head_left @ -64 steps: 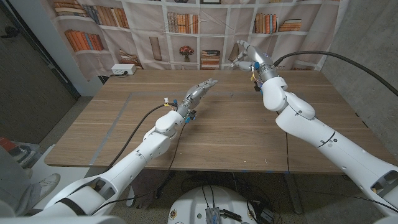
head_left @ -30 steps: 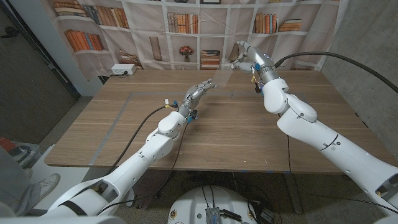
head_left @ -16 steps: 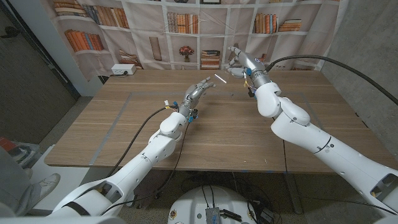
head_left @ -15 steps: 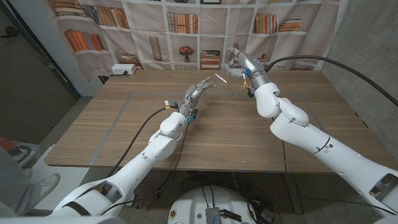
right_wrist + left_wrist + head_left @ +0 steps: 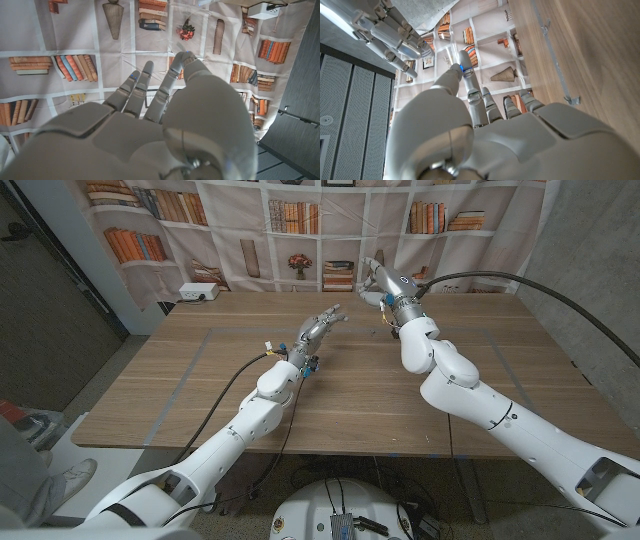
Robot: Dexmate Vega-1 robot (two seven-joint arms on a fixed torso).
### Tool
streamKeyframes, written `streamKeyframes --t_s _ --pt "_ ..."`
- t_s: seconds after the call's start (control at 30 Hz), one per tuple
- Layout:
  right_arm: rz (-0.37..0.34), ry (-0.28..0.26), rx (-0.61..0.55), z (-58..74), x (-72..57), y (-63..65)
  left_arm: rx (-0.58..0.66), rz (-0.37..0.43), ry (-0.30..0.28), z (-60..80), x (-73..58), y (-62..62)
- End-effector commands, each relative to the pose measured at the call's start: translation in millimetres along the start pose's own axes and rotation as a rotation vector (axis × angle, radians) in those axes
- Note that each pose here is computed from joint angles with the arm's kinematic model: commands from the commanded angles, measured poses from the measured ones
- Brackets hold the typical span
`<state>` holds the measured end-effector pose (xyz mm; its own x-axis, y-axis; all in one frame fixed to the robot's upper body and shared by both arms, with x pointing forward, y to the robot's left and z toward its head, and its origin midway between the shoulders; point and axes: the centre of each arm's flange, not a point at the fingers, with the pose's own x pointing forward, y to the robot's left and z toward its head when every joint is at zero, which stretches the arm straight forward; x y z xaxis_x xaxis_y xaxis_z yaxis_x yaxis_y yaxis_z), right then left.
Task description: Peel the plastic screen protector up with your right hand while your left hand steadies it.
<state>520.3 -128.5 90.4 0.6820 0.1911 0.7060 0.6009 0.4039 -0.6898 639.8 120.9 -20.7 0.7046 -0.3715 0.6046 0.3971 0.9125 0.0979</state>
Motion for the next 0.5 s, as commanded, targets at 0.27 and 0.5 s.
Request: streamKeyframes --t_s 0.27,0.5 --pt "-0.185 0.07 -0.142 -5.6 6.6 -4.9 -0.004 -0.03 0.004 -1.0 -3.7 1.9" --pt "-0.249 0.052 -0.196 2.2 2.2 13.3 -0.007 -0.027 -0.012 0.5 -2.9 2.2"
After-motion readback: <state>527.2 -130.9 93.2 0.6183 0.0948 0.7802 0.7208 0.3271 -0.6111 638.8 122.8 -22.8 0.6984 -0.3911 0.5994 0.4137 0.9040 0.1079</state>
